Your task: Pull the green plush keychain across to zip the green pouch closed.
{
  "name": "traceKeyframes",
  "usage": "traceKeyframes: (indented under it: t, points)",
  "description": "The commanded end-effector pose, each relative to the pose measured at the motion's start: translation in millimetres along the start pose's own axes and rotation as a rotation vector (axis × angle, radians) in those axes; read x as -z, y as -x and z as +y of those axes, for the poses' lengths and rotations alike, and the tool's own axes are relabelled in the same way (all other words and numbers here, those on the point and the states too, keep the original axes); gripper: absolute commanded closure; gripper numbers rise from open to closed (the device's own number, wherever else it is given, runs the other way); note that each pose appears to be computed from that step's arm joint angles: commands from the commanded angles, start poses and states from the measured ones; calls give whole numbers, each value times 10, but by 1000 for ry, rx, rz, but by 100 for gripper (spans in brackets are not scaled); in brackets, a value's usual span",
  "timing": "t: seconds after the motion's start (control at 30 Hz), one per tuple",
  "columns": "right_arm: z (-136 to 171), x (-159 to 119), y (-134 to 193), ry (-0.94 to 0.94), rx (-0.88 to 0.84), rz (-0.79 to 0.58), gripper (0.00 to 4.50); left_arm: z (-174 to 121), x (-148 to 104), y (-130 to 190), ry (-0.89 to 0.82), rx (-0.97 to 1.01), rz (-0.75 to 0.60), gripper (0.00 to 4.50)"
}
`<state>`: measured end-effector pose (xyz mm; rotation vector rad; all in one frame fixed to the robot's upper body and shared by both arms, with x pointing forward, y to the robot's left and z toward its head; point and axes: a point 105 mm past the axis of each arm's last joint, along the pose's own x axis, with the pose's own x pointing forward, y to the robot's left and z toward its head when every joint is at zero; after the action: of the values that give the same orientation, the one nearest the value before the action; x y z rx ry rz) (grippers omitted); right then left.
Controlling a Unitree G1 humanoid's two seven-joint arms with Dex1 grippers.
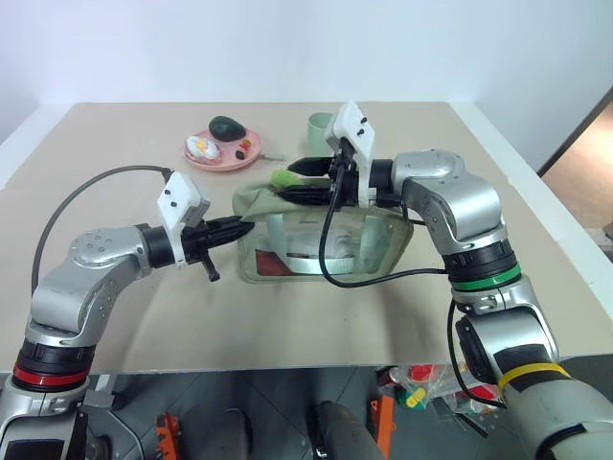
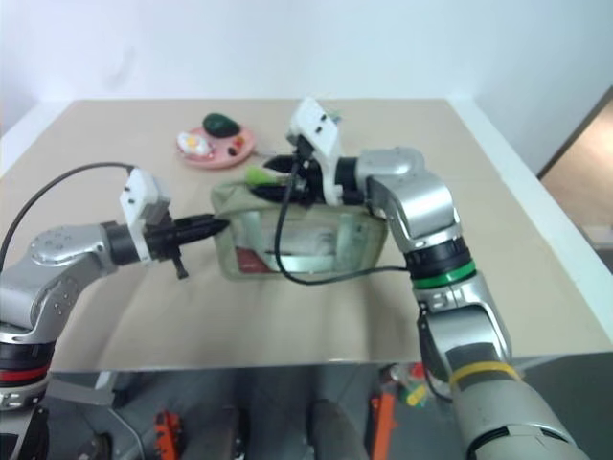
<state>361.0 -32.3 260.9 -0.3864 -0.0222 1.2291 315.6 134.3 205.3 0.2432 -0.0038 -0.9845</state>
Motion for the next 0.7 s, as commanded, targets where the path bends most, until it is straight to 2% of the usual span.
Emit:
traceKeyframes:
  t: [0.03,0.1,0.13,0.3,0.43,0.57,0.7]
  points:
    - [48,-126,25,48,-16,-29,357,-7,6,-14,-16,2,3,450]
    - [67,-151,41,60,-27,-42,431,4,12,-19,-18,-3,5,450]
    - [77,-165,52,68,-33,-49,443,11,12,-23,-20,-7,5,450]
    - [251,-443,230,180,-133,-203,443,74,-25,-84,-14,-59,-20,450]
    - [137,-669,511,281,-74,-285,443,53,-84,-172,20,-81,-59,450]
    - [-173,-706,857,389,84,-239,443,-39,-111,-237,51,-63,-78,450]
    - [-409,-554,1103,416,200,-149,443,-73,-108,-273,74,-58,-80,450]
